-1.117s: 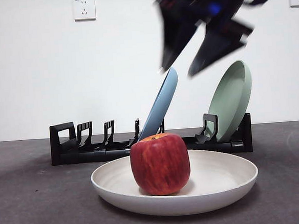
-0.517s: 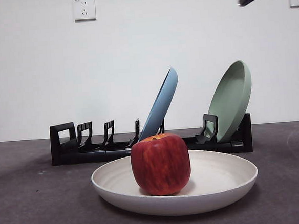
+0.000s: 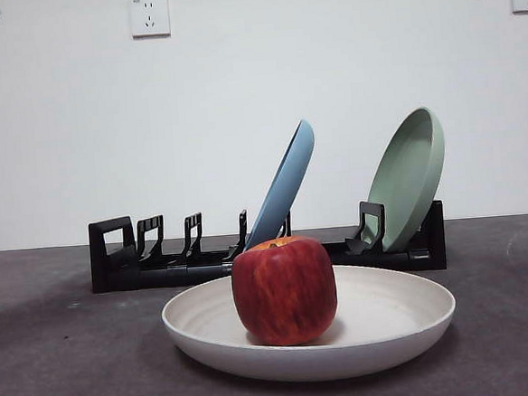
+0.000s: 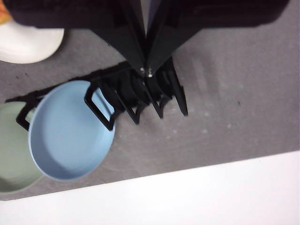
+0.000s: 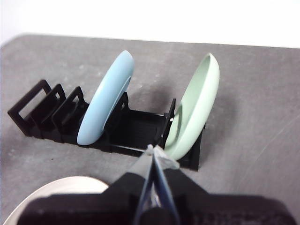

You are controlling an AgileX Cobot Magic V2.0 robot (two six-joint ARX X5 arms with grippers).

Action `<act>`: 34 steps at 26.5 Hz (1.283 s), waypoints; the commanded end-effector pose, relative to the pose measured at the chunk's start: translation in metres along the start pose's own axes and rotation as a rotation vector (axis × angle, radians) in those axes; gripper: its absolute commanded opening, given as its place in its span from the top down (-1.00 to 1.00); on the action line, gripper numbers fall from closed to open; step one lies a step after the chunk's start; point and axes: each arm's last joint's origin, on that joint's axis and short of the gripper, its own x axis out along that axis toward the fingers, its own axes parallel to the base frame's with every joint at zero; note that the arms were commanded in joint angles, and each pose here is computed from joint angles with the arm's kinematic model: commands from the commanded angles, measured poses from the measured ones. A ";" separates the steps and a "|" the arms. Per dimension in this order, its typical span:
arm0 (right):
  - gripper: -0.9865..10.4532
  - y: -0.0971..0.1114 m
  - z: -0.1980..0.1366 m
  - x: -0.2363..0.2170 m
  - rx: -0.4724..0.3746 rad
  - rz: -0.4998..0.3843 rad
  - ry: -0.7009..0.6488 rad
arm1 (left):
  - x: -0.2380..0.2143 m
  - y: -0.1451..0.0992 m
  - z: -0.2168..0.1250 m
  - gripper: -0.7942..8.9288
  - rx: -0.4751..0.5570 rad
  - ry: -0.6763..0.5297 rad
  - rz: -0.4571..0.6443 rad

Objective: Take the yellow plate from the plate rack,put the plate on the table,take the apple from the table,put the apple in the plate

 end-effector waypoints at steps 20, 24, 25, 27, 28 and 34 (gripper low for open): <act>0.82 -0.003 -0.110 -0.020 0.195 -0.028 -0.030 | -0.035 0.001 -0.084 0.85 -0.122 -0.064 0.048; 0.82 -0.003 -0.109 -0.019 0.280 -0.026 -0.034 | -0.035 0.001 -0.092 0.84 -0.119 0.012 0.054; 0.82 -0.003 -0.109 -0.019 0.279 -0.027 -0.032 | -0.035 0.001 -0.093 0.84 -0.118 0.023 0.055; 0.82 -0.003 -0.109 -0.019 0.279 -0.027 -0.030 | -0.035 0.001 -0.094 0.84 -0.117 0.038 0.057; 0.82 -0.003 -0.109 -0.019 0.279 -0.027 -0.030 | -0.035 0.001 -0.095 0.84 -0.117 0.043 0.058; 0.82 -0.003 -0.109 -0.019 0.279 -0.027 -0.030 | -0.035 0.001 -0.095 0.84 -0.117 0.045 0.057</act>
